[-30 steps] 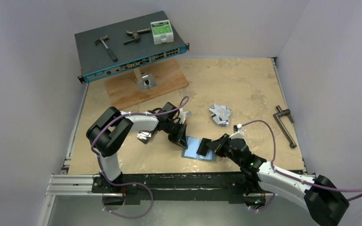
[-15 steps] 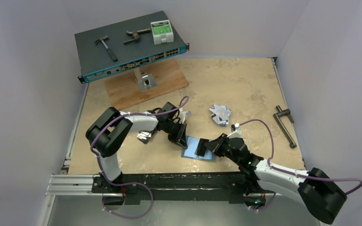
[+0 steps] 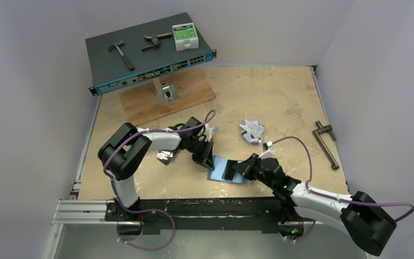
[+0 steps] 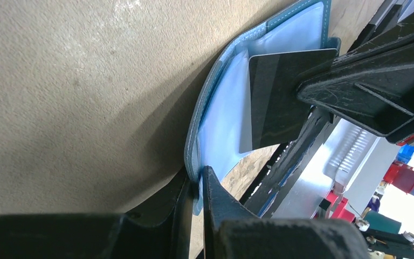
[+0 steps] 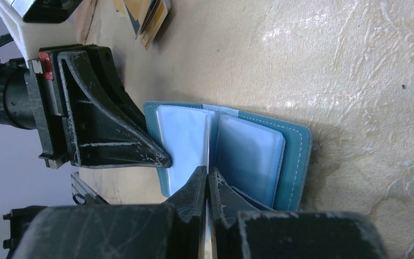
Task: Put the credit cards into the card holder
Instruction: Insert the credit card into the card holder.
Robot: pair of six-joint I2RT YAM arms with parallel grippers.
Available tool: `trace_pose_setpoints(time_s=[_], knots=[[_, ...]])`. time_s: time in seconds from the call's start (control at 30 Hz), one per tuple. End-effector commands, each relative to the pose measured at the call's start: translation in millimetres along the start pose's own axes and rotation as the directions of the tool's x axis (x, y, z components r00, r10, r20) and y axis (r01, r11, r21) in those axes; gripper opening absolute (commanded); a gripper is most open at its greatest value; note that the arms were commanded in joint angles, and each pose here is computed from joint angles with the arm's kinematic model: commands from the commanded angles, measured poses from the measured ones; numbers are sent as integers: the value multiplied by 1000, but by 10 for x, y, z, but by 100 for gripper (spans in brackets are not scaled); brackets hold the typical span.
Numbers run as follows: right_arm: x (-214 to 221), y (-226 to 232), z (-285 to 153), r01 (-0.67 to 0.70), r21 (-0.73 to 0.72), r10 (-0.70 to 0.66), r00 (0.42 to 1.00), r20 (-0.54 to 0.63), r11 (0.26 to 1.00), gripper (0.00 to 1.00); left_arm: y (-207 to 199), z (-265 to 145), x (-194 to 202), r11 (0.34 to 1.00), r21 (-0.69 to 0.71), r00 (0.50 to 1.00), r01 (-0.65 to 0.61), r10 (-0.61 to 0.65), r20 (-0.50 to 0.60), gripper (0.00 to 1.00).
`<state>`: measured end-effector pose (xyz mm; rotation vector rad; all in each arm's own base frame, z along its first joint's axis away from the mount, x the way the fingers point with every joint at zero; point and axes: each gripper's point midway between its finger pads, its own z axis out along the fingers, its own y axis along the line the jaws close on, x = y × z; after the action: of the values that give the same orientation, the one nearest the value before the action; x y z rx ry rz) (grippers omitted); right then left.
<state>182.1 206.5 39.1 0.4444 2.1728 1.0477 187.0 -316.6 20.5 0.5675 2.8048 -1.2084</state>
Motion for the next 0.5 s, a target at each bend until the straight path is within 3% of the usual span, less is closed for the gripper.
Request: trace_pose_setpoints(time_s=[0.0, 0.47], knots=[[203, -434, -99, 27, 94, -23, 999, -45, 995, 0, -134, -89, -156, 999, 15, 997, -36, 35, 62, 10], [339, -529, -7, 60, 162, -40, 992, -123, 985, 0, -161, -124, -158, 999, 16, 997, -44, 43, 67, 17]])
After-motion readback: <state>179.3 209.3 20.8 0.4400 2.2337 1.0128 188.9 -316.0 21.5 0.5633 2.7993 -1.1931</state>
